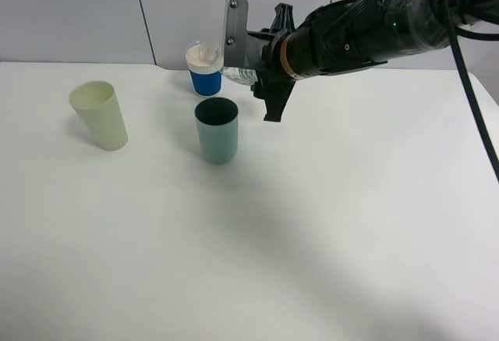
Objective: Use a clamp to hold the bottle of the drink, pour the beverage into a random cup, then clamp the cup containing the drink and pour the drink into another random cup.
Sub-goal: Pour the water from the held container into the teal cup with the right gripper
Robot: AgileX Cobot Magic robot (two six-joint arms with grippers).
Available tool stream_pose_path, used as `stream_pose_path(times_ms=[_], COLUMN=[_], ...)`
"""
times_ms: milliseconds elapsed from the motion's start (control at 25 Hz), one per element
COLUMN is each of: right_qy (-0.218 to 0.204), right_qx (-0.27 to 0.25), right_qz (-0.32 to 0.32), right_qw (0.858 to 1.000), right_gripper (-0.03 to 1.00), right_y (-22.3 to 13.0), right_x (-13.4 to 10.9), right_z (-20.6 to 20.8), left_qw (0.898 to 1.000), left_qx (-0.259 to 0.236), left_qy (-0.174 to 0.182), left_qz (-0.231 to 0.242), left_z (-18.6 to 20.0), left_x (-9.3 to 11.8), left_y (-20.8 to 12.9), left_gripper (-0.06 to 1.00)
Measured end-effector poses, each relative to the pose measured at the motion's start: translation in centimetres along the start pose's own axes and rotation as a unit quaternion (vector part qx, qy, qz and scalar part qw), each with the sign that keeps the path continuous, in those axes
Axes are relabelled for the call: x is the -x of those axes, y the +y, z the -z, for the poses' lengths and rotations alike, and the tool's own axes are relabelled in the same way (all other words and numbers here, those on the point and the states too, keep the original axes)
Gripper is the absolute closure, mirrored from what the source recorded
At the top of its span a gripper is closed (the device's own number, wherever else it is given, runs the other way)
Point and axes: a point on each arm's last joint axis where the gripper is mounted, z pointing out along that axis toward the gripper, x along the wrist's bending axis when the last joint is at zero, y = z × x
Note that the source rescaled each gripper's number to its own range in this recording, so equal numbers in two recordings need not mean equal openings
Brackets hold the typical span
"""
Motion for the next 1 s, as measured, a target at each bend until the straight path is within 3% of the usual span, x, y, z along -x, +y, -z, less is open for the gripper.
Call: stream_pose_path(times_ms=[480, 1000], right_qy=[-0.012, -0.020], right_qx=[-0.031, -0.032], right_qz=[0.073, 0.133], right_qw=[0.997, 0.990], right_gripper=[0.97, 0.97], right_y=[-0.53, -0.52], right_x=[0.24, 0.43], right_z=[0.02, 0.03], left_qw=[1.000, 1.000], left_qx=[0.000, 0.000], left_qy=[0.000, 0.000], left_qz=[0.000, 0.000], left_z=[0.00, 0.00], left_x=[0.00, 0.00], left_y=[0.00, 0.00], left_gripper=[-0.06, -0.06])
